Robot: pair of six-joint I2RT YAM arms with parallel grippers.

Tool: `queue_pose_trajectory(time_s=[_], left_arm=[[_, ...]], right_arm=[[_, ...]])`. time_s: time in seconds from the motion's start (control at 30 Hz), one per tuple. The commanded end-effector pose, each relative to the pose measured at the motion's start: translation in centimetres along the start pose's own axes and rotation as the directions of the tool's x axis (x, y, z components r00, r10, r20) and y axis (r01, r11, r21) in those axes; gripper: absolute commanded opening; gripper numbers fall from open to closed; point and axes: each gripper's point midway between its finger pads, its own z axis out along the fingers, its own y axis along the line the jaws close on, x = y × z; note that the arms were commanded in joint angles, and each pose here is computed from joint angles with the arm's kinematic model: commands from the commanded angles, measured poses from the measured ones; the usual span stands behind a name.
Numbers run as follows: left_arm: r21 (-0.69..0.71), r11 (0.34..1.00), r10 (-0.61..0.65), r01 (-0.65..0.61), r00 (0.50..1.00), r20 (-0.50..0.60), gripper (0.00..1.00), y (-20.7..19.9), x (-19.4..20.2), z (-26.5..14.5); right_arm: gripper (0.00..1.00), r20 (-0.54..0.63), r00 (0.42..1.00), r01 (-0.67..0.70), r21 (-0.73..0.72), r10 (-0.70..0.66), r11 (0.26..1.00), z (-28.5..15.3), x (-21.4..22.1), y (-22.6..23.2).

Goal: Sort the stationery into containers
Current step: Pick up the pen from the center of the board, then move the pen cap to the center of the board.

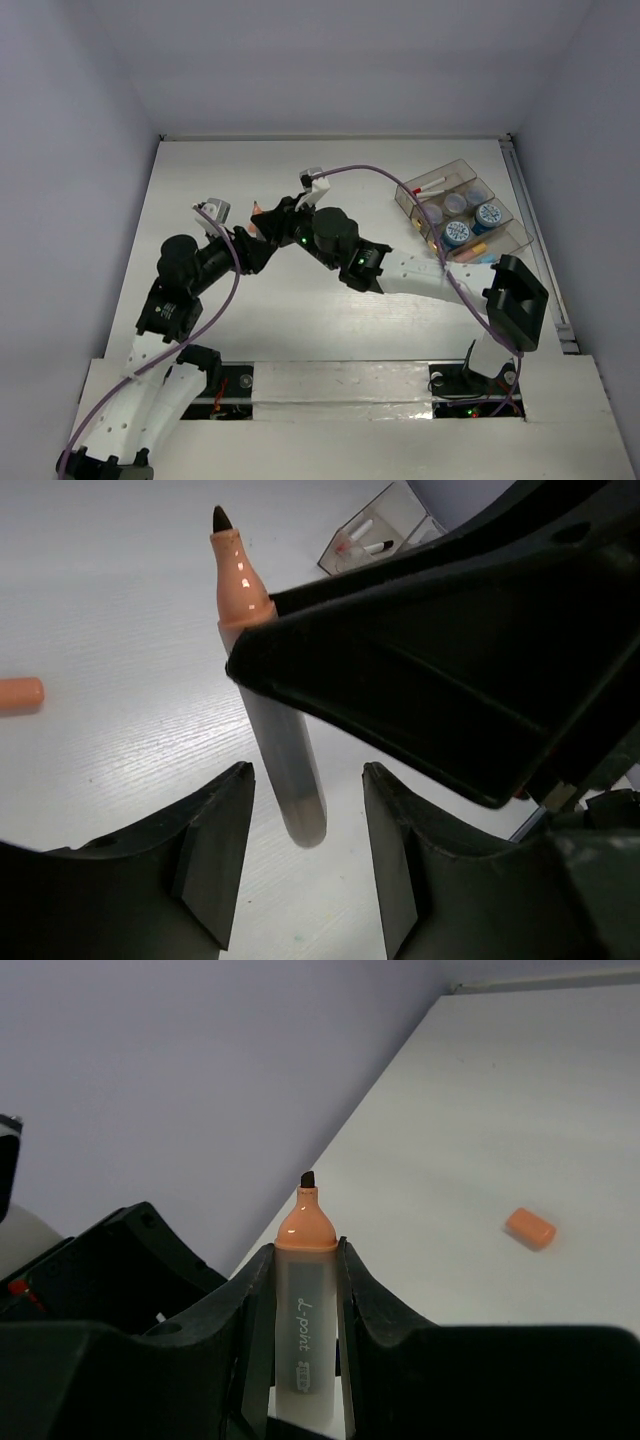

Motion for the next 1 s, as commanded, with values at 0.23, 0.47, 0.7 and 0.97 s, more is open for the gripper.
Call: queue_pose_trajectory(time_s=[0.23,0.47,0.7,0.97], left_arm=[[-0.001,1.000,0.020,-0.020,0.997,0.070,0.12,0.0,-1.6,-0.2],[-0.016,0.999,0.034,-0.032,0.996,0.088,0.00,0.0,-2.0,-0.5],[-0.067,0.996,0.061,-0.055,0.995,0.085,0.00,0.7,-2.4,-0.7],[-0.147,0.988,0.062,-0.042,0.989,0.134,0.00,1.8,-3.4,-1.5]], right_arm=[[0.00,0.023,0.998,-0.063,-0.123,0.066,0.990,-0.6,0.4,3.8],[0.16,0.026,0.999,-0.043,-0.097,0.045,0.994,-1.3,-0.2,3.3],[0.66,-0.073,0.997,-0.008,-0.238,-0.010,0.971,-5.0,-3.9,0.5],[0.31,-0.243,0.968,0.027,-0.127,-0.057,0.992,-4.1,0.7,-7.2]])
